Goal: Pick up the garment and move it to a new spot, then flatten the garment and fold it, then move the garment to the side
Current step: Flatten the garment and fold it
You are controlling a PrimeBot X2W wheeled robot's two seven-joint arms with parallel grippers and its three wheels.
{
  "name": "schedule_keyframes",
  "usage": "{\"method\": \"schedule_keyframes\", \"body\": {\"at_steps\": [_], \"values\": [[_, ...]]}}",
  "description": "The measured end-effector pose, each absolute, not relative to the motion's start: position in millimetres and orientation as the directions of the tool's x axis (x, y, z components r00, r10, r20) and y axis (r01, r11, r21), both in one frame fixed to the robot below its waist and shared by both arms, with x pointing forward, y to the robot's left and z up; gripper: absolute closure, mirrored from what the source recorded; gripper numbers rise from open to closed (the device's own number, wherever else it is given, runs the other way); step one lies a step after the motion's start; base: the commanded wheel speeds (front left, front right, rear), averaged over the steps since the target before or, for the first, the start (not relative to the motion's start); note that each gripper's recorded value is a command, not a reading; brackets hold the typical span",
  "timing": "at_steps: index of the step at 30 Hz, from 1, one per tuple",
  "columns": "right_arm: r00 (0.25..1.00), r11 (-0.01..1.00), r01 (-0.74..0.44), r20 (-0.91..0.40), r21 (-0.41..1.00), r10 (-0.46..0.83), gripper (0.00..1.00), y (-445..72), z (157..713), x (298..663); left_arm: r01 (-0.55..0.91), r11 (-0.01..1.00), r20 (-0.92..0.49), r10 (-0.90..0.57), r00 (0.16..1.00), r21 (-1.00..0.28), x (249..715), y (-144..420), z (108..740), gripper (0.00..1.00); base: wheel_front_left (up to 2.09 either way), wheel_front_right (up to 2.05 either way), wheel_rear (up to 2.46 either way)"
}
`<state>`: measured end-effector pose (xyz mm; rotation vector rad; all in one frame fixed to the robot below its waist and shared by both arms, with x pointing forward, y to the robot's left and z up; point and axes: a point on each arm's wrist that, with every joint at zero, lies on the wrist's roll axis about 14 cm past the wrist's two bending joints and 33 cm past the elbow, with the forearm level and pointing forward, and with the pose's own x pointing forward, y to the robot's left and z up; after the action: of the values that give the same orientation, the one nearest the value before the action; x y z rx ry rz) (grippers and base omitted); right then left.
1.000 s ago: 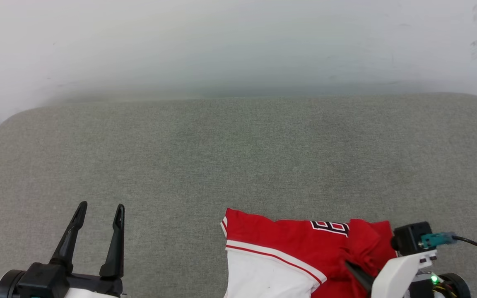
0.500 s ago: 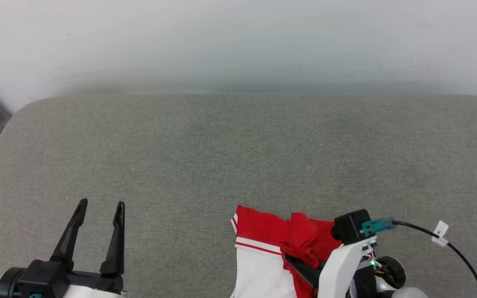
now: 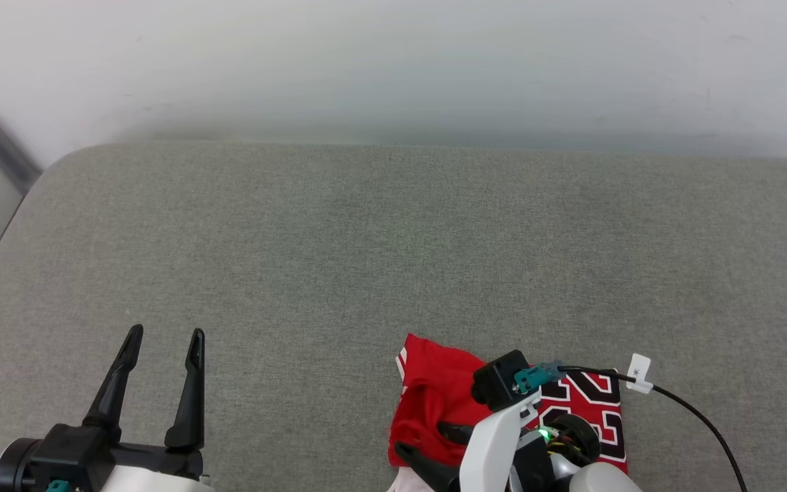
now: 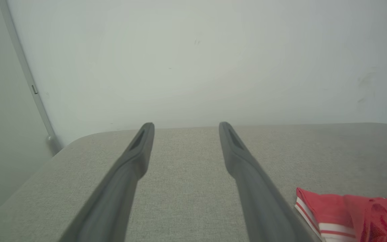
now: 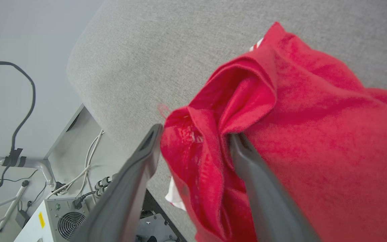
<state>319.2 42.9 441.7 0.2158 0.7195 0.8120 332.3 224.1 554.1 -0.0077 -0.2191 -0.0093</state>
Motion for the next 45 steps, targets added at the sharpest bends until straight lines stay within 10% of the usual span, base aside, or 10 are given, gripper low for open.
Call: {"method": "schedule_keyframes", "body": {"at_steps": [9,25,45], "values": [[0.476,0.616,-0.663,-0.396,0.426,0.785,0.0,60,485,322,0.022,1.0,0.231,-0.02,0.973,-0.01,334,220,558,0.0,0.0,0.0,0.0],[0.936,0.907,-0.351,-0.071,-0.232,0.344,0.0,-125,562,433,0.103,0.994,0.234,-0.096,0.967,-0.02,351,194,558,0.0,0.0,0.0,0.0],[0.971,0.988,-0.121,0.193,-0.095,0.138,0.0,-176,575,389,0.144,0.989,0.236,-0.132,0.963,-0.036,354,180,557,0.0,0.0,0.0,0.0]]}}
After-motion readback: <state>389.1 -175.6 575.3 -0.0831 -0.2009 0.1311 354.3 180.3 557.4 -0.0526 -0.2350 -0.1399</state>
